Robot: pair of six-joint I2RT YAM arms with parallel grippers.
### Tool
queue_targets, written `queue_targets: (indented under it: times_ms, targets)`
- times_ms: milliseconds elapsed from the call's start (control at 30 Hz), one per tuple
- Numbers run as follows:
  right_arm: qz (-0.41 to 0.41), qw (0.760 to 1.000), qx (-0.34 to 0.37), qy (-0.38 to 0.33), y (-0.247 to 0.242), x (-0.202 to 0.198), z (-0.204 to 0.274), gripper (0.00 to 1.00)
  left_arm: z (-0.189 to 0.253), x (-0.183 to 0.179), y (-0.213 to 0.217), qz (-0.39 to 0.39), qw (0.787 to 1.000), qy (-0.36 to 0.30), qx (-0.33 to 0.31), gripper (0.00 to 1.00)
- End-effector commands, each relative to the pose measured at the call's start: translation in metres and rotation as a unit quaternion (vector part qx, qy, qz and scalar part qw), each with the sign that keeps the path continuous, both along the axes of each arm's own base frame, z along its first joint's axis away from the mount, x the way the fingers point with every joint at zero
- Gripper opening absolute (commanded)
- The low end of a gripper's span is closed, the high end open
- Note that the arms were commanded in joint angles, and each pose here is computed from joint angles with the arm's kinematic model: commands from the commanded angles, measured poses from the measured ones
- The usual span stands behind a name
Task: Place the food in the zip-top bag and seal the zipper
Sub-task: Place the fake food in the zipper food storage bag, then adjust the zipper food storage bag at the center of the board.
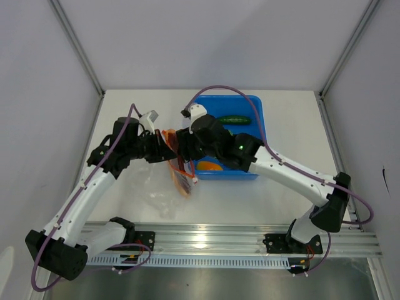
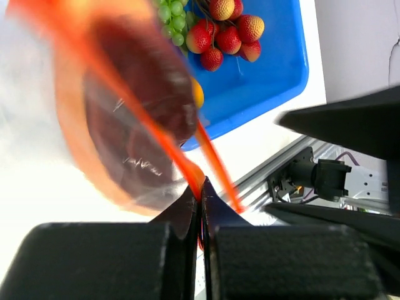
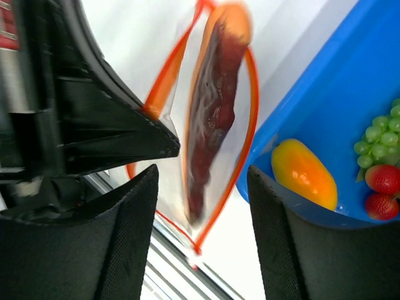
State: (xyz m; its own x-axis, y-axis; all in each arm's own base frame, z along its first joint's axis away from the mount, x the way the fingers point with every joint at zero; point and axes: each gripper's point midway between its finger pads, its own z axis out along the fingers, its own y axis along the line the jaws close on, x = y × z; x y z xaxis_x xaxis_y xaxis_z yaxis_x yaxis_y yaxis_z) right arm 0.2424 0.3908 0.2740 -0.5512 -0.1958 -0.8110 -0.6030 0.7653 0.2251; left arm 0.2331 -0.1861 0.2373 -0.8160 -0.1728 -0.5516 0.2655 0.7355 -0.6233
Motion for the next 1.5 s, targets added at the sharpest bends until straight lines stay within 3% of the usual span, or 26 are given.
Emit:
queue_targets:
  times_ms: [0,333,733,933,1300,1433,1467]
  targets:
    - [-0.006,0.999,0.034,-0.018,-0.013,0.003,0.026,0.6,0.015,0.004,-0.004,-0.012,0.999,-0.04,-0.008,0.01]
    - [-0.003,0.997,0.071,0.029,-0.042,0.017,0.002,0.51,0.027,-0.003,-0.009,-0.026,0.998,-0.043,-0.027,0.01]
    - [0.07,0.989,0.096,0.085,-0.006,0.018,-0.029,0.53,0.039,-0.011,-0.01,-0.037,0.997,-0.049,-0.041,0.01]
    - [0.076,0.987,0.089,0.107,0.005,0.018,-0.051,0.45,0.047,-0.016,-0.013,-0.045,0.996,-0.052,-0.053,0.01]
    - [0.095,0.982,0.094,0.129,0.025,0.021,-0.07,0.41,0.05,-0.022,-0.014,-0.054,0.995,-0.054,-0.061,0.01]
    - [0.093,0.984,0.083,0.127,0.027,0.03,-0.075,0.0,0.043,-0.022,-0.01,-0.048,0.997,-0.051,-0.045,0.0]
    - [0.093,0.986,0.08,0.113,0.029,0.034,-0.069,0.0,0.039,-0.018,-0.004,-0.032,0.998,-0.053,-0.031,0.01]
